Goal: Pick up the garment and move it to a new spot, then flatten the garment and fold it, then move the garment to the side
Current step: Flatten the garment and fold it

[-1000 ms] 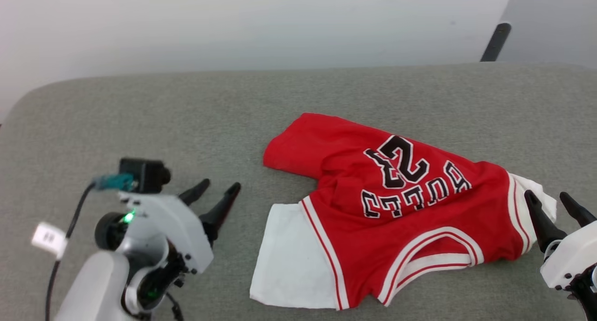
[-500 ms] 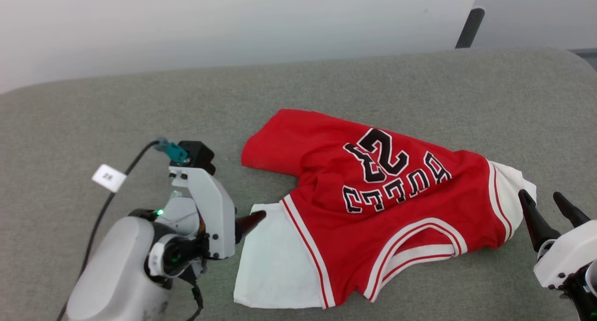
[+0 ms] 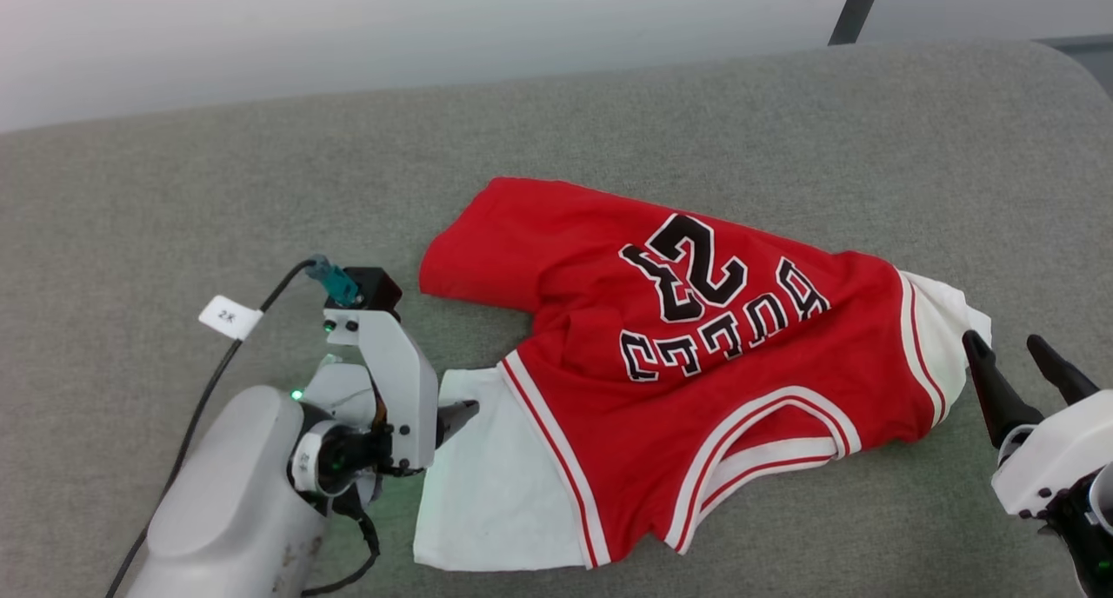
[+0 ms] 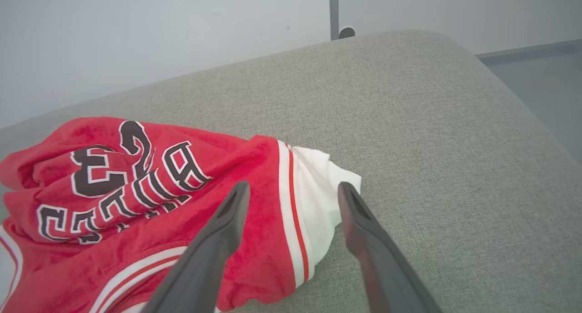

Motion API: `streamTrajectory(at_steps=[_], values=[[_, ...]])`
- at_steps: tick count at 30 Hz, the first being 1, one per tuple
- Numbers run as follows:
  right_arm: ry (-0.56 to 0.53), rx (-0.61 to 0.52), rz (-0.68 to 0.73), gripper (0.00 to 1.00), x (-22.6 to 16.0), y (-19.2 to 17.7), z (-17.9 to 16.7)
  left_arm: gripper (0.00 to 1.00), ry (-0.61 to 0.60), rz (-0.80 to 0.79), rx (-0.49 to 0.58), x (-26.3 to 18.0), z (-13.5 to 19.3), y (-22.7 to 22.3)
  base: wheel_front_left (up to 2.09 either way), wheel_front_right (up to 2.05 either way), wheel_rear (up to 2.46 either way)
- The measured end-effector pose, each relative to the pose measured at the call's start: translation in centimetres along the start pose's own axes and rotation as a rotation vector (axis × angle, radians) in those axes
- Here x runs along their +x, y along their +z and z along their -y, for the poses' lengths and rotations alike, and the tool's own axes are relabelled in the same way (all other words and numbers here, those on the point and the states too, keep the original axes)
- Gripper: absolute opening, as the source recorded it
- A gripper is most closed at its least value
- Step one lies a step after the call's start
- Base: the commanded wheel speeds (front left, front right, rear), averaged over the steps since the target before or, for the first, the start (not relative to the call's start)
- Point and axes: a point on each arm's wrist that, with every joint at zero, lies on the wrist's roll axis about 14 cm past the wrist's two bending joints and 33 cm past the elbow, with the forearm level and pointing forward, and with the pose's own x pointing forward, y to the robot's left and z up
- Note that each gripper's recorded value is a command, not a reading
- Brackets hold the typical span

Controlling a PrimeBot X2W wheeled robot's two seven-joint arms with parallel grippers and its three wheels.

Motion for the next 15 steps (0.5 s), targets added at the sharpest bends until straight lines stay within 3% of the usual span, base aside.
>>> streamTrajectory(at_steps=[9,10,11,12,15], values=[[-0.007,0.005,-0.007,1.00,0.7,-0.2,0.3,0.99,0.006,-0.070,-0.026,1.8,-0.5,-0.7,0.00,0.00,0.00],[-0.007,0.003,-0.007,1.00,0.7,-0.1,0.3,0.64,0.008,-0.082,-0.027,1.9,-0.5,-0.8,0.00,0.00,0.00],[-0.006,0.002,-0.005,1.00,0.8,0.0,0.3,0.22,0.007,-0.093,-0.027,1.9,-0.5,-0.8,0.00,0.00,0.00],[-0.005,0.002,-0.003,1.00,0.9,0.1,0.3,0.00,0.008,-0.098,-0.033,2.0,-0.6,-0.9,0.00,0.00,0.00],[-0.005,0.000,-0.005,1.00,1.0,0.1,0.3,0.00,0.021,-0.116,-0.047,1.8,-1.2,-1.1,0.00,0.00,0.00]])
